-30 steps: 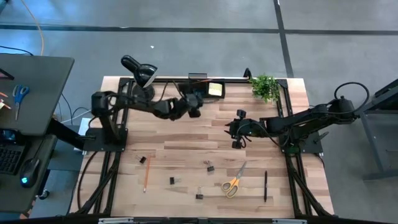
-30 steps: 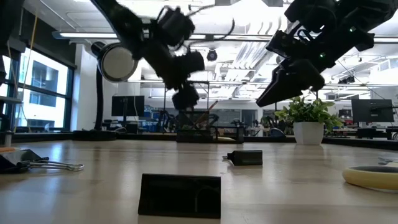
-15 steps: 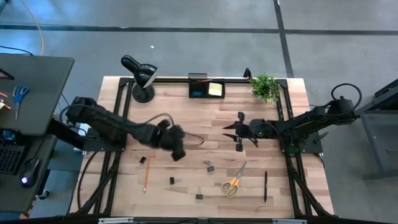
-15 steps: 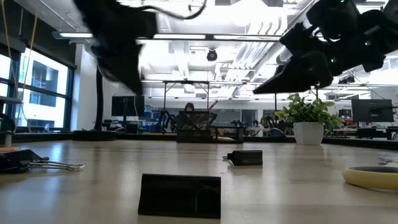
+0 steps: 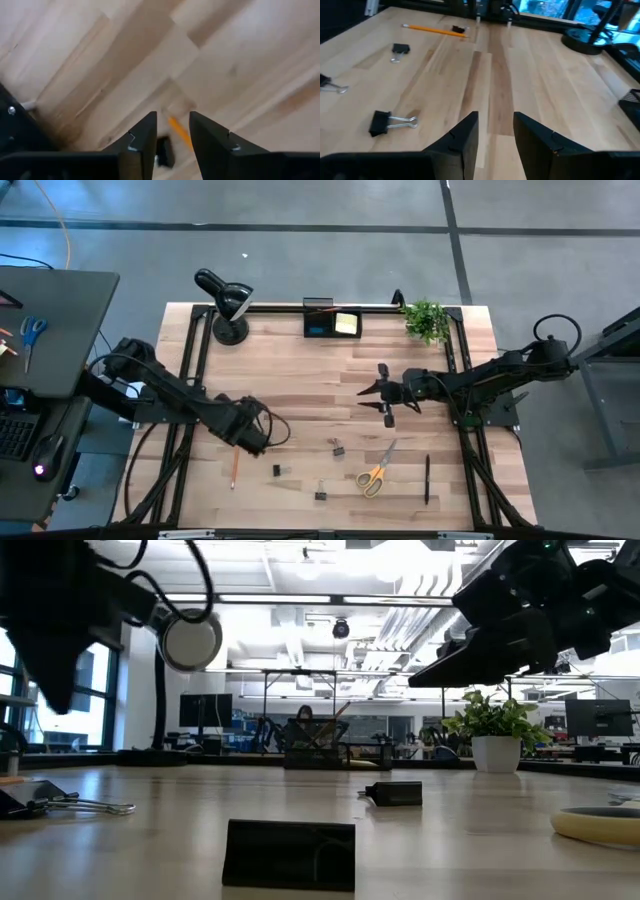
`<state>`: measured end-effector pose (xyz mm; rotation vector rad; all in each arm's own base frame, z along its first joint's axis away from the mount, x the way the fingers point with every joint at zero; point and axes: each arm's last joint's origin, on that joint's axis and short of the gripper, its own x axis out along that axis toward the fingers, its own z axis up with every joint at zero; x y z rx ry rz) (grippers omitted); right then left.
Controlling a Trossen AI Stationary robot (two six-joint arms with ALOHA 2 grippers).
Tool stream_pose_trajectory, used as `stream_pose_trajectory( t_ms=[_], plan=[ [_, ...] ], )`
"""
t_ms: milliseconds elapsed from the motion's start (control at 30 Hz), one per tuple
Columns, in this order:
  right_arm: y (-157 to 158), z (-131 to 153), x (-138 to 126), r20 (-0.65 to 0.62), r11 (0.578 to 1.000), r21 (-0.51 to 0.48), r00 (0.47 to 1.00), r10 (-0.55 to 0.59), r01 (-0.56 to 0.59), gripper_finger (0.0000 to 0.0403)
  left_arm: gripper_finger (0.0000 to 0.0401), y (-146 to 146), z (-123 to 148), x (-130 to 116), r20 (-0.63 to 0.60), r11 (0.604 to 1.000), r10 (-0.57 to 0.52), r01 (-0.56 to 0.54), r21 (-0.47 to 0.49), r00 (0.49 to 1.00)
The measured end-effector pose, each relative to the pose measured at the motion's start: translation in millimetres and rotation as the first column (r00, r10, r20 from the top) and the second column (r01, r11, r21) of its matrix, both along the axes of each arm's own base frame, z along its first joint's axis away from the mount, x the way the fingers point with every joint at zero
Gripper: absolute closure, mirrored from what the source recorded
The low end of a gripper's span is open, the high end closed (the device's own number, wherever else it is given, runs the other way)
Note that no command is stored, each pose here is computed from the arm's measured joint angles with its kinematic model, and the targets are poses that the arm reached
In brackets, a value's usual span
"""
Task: Pick and place office supplies into organizer
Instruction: Put the black binder clip into the black desk organizer
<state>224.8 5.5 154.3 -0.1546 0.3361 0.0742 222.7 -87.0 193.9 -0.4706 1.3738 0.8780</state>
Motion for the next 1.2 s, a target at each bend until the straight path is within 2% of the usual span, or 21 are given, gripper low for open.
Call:
stream_pose_trajectory(
  t_ms=[100,200,300,433,533,700,867,1000,1133,1200],
  plan=[
    [0.2,0.2,0.1,0.002,1.000,-0.005,1.000,0.007,-0.007,0.0287,0.0301,-9.3,-3.3,-6.2,-0.062,0.986,-0.156,0.152,-0.068,0.986],
    [-0.2,1.0,0.4,0.010,1.000,-0.006,1.000,0.005,-0.005,0.0287,0.0302,-18.9,-5.3,-12.9,-0.106,0.945,-0.313,0.299,-0.132,0.944],
    [-0.2,1.0,0.4,0.010,1.000,-0.004,1.000,0.005,-0.005,0.0287,0.0302,-25.3,-4.9,-19.7,-0.155,0.875,-0.477,0.451,-0.175,0.865],
    [-0.2,0.8,0.3,0.007,1.000,0.024,1.000,-0.005,0.005,0.0287,0.0292,-29.5,-6.1,-24.8,-0.191,0.761,-0.648,0.622,-0.182,0.737],
    [1.1,-1.0,-0.4,-0.015,0.999,0.055,1.000,-0.003,0.004,0.0287,0.0257,-26.4,-12.5,-29.5,-0.222,0.709,-0.705,0.669,-0.222,0.674],
    [6.5,-4.5,-2.0,-0.055,0.997,0.070,0.998,0.019,-0.015,0.0287,0.0169,-20.1,-30.0,-40.5,-0.264,0.639,-0.769,0.718,-0.275,0.582],
    [9.5,-4.6,-2.2,-0.054,0.998,0.042,0.998,0.039,-0.037,0.0287,0.0109,-20.1,-39.9,-41.6,-0.220,0.582,-0.813,0.757,-0.298,0.539],
    [9.3,-4.7,-2.2,-0.055,0.999,0.039,0.998,0.035,-0.033,0.0287,0.0106,-22.3,-41.0,-36.8,-0.179,0.533,-0.846,0.801,-0.273,0.502],
    [9.3,-4.7,-2.2,-0.056,0.999,0.041,0.998,0.034,-0.032,0.0287,0.0130,-23.0,-42.6,-35.6,-0.160,0.475,-0.880,0.836,-0.274,0.447],
    [9.3,-4.9,-2.3,-0.057,0.999,0.042,0.998,0.034,-0.031,0.0287,0.0145,-21.7,-44.6,-37.8,-0.172,0.467,-0.884,0.838,-0.283,0.435]
  ],
)
